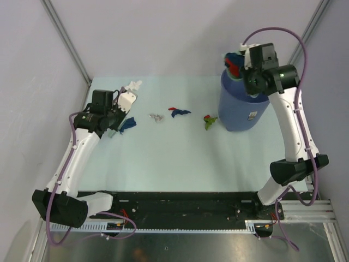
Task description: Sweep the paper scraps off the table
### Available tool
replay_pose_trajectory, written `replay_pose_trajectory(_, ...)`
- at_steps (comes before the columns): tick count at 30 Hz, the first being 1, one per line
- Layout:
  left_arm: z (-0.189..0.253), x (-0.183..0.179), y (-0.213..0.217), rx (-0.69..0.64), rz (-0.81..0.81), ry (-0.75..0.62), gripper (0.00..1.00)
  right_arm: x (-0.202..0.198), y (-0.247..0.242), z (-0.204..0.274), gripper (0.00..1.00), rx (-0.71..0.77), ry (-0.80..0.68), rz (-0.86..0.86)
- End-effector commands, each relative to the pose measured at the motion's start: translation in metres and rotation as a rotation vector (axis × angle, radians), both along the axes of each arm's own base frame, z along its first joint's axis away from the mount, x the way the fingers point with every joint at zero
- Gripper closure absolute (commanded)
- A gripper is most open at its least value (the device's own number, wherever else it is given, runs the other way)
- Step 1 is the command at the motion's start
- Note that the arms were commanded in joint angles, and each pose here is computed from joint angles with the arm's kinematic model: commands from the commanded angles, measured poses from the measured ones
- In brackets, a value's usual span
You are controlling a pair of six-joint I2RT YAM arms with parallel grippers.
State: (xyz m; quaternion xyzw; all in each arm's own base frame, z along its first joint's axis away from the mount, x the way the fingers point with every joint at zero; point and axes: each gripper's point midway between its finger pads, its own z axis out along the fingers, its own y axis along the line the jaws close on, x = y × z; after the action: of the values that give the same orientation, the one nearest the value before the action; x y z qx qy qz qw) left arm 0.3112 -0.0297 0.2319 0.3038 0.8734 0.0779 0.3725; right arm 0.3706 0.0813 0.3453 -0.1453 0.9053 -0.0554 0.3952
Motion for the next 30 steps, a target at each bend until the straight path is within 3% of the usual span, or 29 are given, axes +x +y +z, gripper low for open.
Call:
replay_pose_trajectory(1, 0.013, 0.007, -0.006, -0.033, -0.010, -0.031, 1.00, -0.005, -0.078, 0.029, 1.00, -0.194, -0.097, -0.206)
replay_pose_trajectory(4, 0.011, 0.008, -0.007, -0.029, -0.017, -0.025, 1.00, -0.002, -0.107, 0.054, 1.00, -0.386, -0.191, -0.237)
replay_pose_trajectory(8, 0.010, 0.008, -0.008, -0.029, -0.018, -0.019, 1.00, 0.001, -0.139, 0.082, 1.00, -0.762, -0.320, -0.197)
replay_pose_trajectory(9, 0.009, 0.008, -0.008, -0.030, -0.017, -0.019, 1.00, 0.000, -0.144, 0.088, 1.00, -0.925, -0.290, -0.114)
replay_pose_trajectory(13, 0.008, 0.007, -0.010, -0.032, -0.020, -0.015, 1.00, 0.002, -0.144, 0.087, 1.00, -1.225, -0.285, 0.075)
replay_pose_trajectory(17, 0.008, 0.006, -0.012, -0.033, -0.025, -0.015, 1.00, 0.011, -0.137, 0.100, 1.00, -1.349, -0.339, 0.173)
replay_pose_trajectory(23, 0.008, 0.004, -0.013, -0.031, -0.033, -0.017, 1.00, 0.024, -0.143, 0.101, 1.00, -1.502, -0.298, 0.268)
replay_pose_trajectory(27, 0.007, 0.004, -0.012, -0.022, -0.037, -0.014, 1.00, 0.024, -0.139, 0.090, 1.00, -1.533, -0.317, 0.393)
replay_pose_trajectory(30, 0.009, 0.005, -0.014, -0.025, -0.041, -0.018, 1.00, 0.022, -0.147, 0.094, 1.00, -1.500, -0.339, 0.328)
